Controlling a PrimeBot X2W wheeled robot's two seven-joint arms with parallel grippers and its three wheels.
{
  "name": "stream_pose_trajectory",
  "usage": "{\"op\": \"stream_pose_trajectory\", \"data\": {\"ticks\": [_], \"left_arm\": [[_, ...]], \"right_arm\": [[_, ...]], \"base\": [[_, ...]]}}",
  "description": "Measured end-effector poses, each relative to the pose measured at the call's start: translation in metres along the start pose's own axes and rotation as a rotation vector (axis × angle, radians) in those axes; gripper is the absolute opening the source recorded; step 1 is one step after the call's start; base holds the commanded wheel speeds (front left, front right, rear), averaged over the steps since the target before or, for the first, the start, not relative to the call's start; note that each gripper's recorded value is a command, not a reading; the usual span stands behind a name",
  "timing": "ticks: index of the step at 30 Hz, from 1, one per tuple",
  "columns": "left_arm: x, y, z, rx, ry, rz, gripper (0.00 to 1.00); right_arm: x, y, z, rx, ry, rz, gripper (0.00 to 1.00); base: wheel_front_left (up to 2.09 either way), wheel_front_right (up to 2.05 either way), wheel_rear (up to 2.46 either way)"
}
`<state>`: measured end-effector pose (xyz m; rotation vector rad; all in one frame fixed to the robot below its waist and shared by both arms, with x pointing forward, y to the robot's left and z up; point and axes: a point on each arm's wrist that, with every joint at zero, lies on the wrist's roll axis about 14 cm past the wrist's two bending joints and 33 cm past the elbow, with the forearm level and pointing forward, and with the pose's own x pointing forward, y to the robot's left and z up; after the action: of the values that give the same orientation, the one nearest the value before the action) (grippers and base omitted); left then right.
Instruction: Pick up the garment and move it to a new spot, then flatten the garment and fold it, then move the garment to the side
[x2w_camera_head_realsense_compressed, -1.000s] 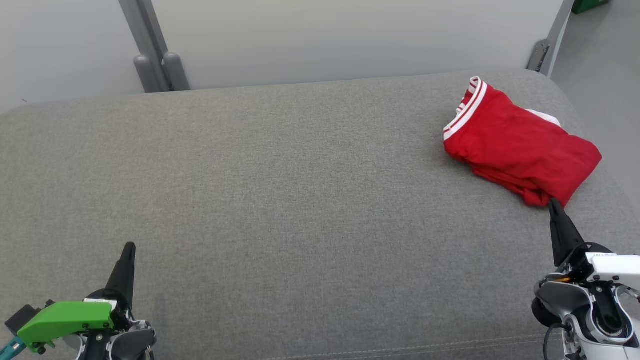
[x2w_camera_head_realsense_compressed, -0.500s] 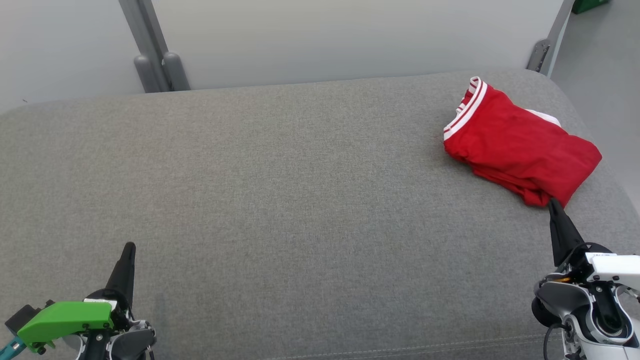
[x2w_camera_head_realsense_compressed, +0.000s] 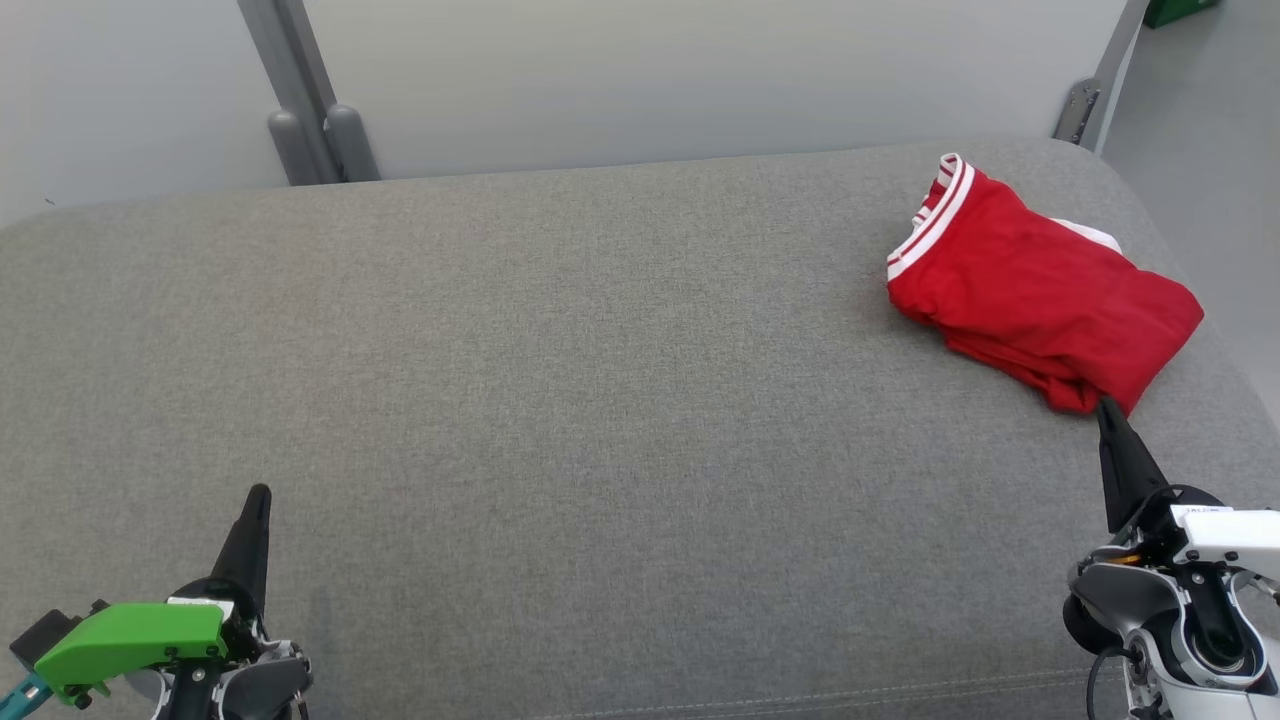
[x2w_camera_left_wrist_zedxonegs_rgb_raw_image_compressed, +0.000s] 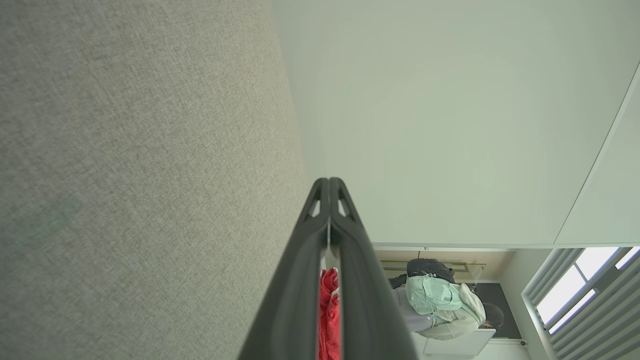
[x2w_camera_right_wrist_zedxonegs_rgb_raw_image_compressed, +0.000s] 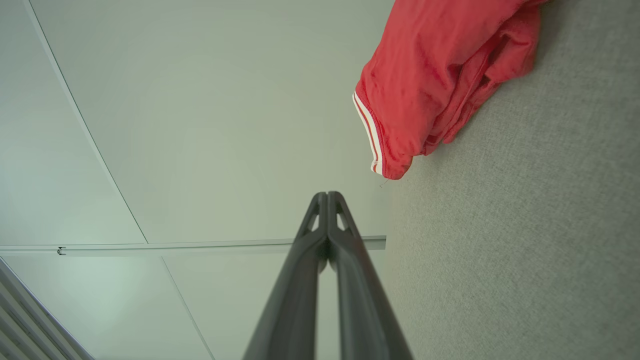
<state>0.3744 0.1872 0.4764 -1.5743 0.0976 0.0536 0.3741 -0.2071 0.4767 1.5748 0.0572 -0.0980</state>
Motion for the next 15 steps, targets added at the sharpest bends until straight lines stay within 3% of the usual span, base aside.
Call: {"op": "stream_pose_trajectory", "data": {"ticks": [15], "left_arm": [[0.0,-0.0001,0.0,0.0,0.0,0.0,0.0]], "right_arm": [[0.0,0.0001,-0.0003,0.004,0.0,0.001,0.0]], "base": [[0.0,0.0,0.0]]}}
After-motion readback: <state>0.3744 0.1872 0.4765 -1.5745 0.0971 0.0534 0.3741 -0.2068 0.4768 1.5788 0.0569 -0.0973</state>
